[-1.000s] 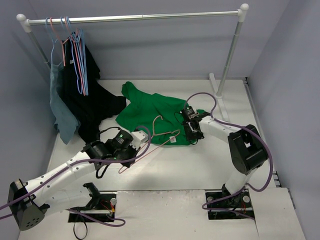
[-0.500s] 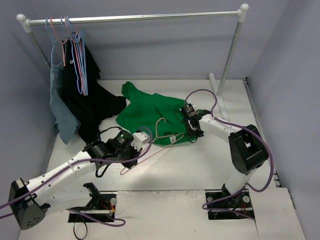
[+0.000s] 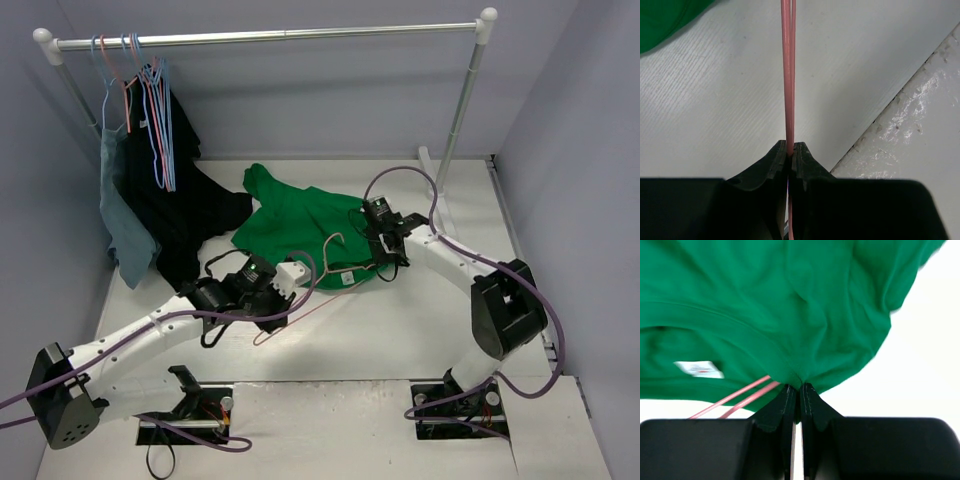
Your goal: Place the t-shirt on the hanger
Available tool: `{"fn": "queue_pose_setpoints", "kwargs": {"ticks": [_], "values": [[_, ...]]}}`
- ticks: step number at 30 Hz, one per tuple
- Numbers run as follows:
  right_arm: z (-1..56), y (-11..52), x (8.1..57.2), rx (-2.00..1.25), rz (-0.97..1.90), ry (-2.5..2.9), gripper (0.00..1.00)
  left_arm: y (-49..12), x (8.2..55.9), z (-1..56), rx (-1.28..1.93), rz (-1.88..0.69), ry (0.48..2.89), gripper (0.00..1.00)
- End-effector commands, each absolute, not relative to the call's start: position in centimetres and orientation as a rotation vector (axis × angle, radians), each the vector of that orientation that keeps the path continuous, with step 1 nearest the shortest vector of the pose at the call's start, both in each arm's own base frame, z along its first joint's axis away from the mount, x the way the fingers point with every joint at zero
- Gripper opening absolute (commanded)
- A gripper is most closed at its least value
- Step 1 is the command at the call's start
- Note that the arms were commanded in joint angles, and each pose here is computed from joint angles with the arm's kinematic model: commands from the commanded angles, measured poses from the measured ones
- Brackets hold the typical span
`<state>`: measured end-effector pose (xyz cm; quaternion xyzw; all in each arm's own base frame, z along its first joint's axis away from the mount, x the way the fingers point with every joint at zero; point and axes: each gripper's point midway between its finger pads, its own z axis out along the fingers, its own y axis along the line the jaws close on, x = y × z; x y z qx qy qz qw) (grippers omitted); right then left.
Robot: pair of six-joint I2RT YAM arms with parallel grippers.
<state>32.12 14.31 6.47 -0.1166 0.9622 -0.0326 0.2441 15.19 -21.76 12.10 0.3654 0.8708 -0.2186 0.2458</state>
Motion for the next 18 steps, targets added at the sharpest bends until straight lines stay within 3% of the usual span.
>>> {"fn": "queue_pose_setpoints", "kwargs": {"ticks": [1, 18], "values": [[11.9, 16.0, 33.4, -0.382, -0.022, 2.491, 0.0, -24.9, 17.4, 16.1, 0.997, -0.682, 2.177, 0.0], [26.5, 19.0, 35.6, -0.495, 0.085, 2.191, 0.02, -29.5, 21.5, 27.0, 0.859, -0.809, 1.779, 0.0]]}}
